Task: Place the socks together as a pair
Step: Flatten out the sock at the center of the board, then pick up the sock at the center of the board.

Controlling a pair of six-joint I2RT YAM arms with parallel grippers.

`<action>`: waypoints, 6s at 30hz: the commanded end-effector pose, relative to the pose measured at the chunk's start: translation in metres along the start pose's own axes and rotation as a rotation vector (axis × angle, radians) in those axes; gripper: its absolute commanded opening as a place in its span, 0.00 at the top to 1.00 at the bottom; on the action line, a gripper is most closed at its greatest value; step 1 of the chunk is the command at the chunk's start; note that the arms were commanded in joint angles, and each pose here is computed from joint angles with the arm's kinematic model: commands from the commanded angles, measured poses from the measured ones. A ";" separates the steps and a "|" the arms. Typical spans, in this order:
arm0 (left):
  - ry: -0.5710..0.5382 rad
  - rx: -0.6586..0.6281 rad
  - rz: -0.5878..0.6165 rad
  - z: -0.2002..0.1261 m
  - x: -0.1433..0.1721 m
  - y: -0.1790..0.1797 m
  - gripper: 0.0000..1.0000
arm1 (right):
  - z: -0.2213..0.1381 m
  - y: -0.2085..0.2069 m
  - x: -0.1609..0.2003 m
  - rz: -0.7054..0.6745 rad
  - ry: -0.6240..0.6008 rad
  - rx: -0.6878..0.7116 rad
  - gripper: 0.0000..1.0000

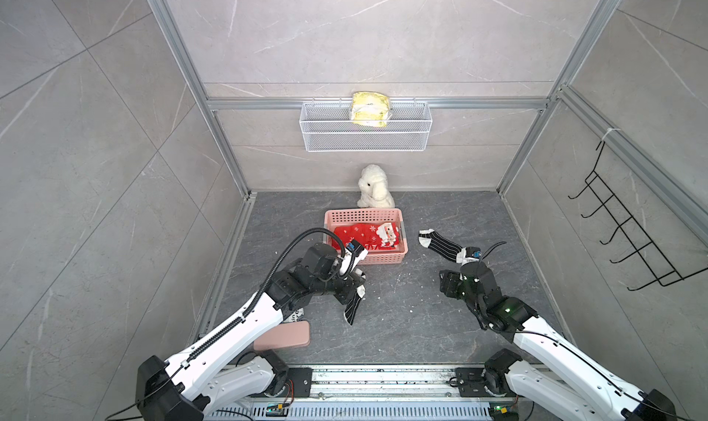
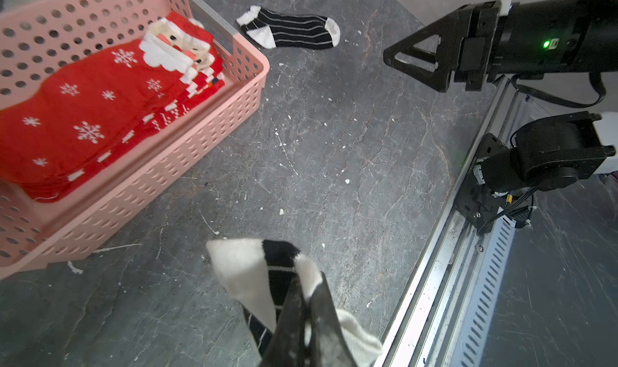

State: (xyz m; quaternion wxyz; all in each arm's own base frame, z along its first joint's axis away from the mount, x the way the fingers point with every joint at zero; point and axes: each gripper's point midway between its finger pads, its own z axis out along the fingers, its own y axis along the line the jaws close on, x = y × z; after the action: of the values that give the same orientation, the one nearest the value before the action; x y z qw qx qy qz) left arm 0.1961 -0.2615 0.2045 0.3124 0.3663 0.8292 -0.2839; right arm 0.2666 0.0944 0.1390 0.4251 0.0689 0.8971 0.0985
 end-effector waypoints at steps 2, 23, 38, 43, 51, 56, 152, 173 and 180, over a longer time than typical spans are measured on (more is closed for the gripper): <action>0.019 -0.008 0.002 0.044 -0.003 -0.012 1.00 | -0.004 -0.007 0.000 0.018 -0.013 0.023 0.33; -0.214 -0.019 -0.276 0.074 -0.019 -0.019 0.00 | -0.013 -0.023 -0.008 0.046 -0.065 0.098 0.34; -0.396 -0.192 -0.438 -0.008 0.041 0.026 0.00 | 0.056 0.031 -0.066 0.126 0.082 0.184 0.61; -0.342 -0.198 -0.431 -0.006 0.056 0.026 0.00 | 0.106 0.041 -0.083 0.181 0.125 0.181 0.63; -0.345 -0.109 -0.464 -0.011 0.058 0.013 0.00 | 0.165 0.039 -0.099 0.227 0.182 0.223 0.62; -0.364 -0.127 -0.460 -0.014 0.064 0.018 0.01 | 0.202 0.037 -0.093 0.216 0.244 0.251 0.62; -0.700 -0.107 0.297 -0.009 -0.105 -0.139 0.36 | -0.134 0.151 -0.085 0.325 0.058 -0.288 1.00; -0.713 -0.181 0.249 -0.024 -0.108 -0.122 1.00 | -0.158 0.198 -0.077 0.242 0.048 -0.480 1.00; -0.650 -0.130 0.288 -0.038 -0.090 -0.121 1.00 | -0.173 0.177 -0.107 0.059 -0.135 -0.442 0.35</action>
State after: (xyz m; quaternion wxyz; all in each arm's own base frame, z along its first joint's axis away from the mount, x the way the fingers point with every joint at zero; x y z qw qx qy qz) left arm 0.1457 -0.3526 0.3091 0.6237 0.3451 0.6490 -0.2658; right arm 0.2024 0.2431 0.3429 0.4187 0.0413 0.8444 0.3317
